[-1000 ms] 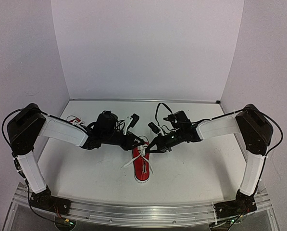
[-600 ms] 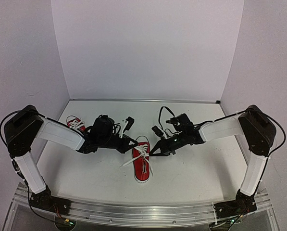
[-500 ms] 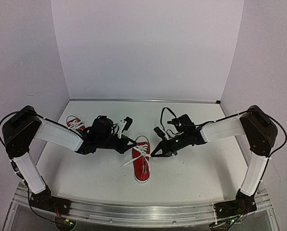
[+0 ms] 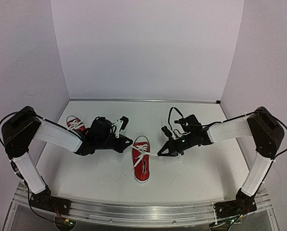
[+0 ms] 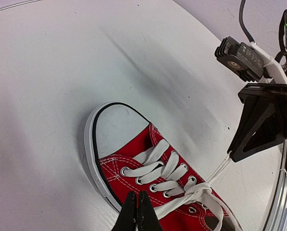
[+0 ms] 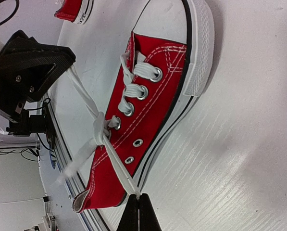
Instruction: Tie the shoes
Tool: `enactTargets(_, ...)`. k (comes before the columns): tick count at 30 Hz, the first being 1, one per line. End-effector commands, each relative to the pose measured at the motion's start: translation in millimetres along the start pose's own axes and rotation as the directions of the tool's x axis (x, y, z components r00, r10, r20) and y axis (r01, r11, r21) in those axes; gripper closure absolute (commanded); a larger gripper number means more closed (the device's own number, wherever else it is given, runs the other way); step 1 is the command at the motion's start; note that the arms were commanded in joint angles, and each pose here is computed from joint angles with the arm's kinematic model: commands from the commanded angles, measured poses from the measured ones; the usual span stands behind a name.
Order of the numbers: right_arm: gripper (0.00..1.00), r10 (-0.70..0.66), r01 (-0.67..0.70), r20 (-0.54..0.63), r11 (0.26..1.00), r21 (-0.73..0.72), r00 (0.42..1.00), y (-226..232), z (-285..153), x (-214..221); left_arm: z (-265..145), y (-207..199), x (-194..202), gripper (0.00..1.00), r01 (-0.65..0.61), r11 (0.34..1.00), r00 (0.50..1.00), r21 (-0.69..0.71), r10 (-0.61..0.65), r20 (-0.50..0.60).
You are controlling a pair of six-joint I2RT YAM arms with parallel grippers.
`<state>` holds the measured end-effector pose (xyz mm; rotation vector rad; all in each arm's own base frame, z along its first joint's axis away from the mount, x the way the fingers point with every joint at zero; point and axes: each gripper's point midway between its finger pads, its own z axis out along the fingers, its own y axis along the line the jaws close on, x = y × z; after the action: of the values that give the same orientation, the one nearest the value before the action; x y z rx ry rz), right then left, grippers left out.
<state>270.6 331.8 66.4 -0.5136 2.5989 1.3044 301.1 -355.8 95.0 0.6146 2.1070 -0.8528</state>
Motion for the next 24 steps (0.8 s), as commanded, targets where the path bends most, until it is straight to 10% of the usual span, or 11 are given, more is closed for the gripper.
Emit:
enactTargets(1,1.0,-0.001,0.0,0.021,0.999,0.036,1.0,-5,-12,2,-9,11,-21,1.0,0.014,0.999,0.997,-0.052,-0.01,0.072)
enactTargets(24,1.0,0.029,-0.031,0.016,0.995,0.092,0.999,-32,-13,13,-11,44,-6,1.0,0.069,0.982,0.997,-0.173,-0.062,0.047)
